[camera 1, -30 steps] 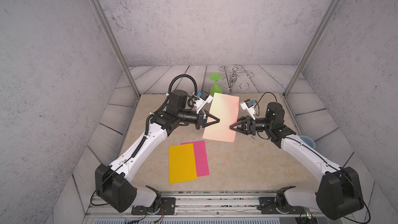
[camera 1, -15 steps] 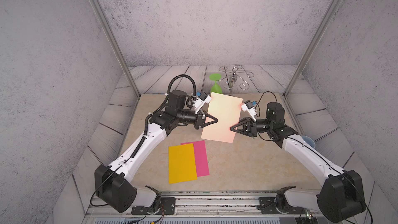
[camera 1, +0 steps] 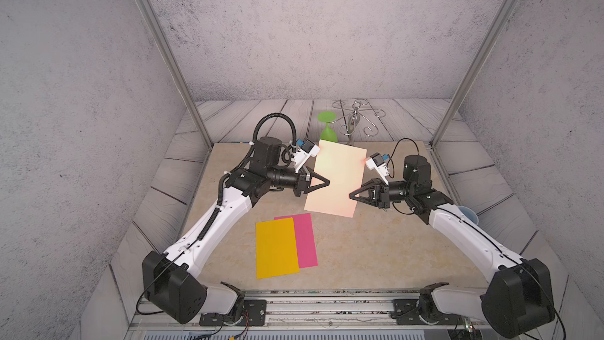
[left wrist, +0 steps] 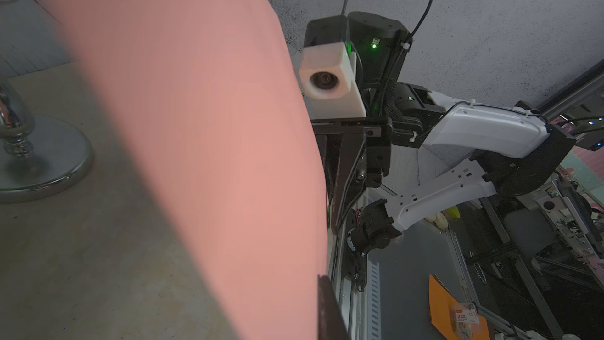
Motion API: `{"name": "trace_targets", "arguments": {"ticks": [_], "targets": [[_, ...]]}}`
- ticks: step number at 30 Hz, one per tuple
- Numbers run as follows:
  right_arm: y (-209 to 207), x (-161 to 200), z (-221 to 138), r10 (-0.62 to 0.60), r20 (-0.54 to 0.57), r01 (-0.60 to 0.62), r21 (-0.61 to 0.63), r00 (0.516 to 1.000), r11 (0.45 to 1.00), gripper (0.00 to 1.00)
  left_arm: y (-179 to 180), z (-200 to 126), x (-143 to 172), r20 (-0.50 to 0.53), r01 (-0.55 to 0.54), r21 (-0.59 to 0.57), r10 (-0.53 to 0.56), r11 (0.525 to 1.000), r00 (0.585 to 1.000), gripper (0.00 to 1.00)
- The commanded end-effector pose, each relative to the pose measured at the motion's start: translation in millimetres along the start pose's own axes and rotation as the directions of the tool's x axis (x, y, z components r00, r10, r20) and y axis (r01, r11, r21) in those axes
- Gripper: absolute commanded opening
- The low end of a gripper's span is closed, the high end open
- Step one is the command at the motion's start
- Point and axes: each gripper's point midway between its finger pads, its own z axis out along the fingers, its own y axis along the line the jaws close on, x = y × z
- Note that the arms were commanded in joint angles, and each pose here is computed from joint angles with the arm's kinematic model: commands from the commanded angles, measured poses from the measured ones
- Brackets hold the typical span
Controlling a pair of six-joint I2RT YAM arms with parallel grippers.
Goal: Unclip the paperclips from the documents
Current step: Remove the paper clip from the document.
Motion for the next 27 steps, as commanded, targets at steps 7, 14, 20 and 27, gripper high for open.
{"name": "trace_targets", "arguments": {"ticks": [7, 14, 20, 27], "targets": [[8.9, -6.2, -1.6, -0.045, 0.002, 0.045, -0.003, 0.999, 0.999, 0.14, -2.6, -7.7, 1.3, 0.009, -0.027, -0.011, 0.027, 1.0, 1.0, 0.0], [7.6, -5.3, -2.0, -0.042, 0.0, 0.042, 0.005, 0.999, 0.999, 0.07, -2.3, -8.7, 1.2, 0.01, -0.027, -0.012, 0.027, 1.0, 1.0, 0.0], [7.2, -6.7, -2.5, -0.044, 0.001, 0.044, 0.009, 0.999, 0.999, 0.04, -2.1, -9.3, 2.3, 0.01, -0.028, -0.014, 0.028, 1.0, 1.0, 0.0], [6.7, -7.6, -2.8, -0.044, 0.002, 0.044, 0.013, 0.999, 0.999, 0.04, -2.0, -12.2, 1.5, 0.014, -0.033, -0.023, 0.034, 0.999, 0.999, 0.0]]}}
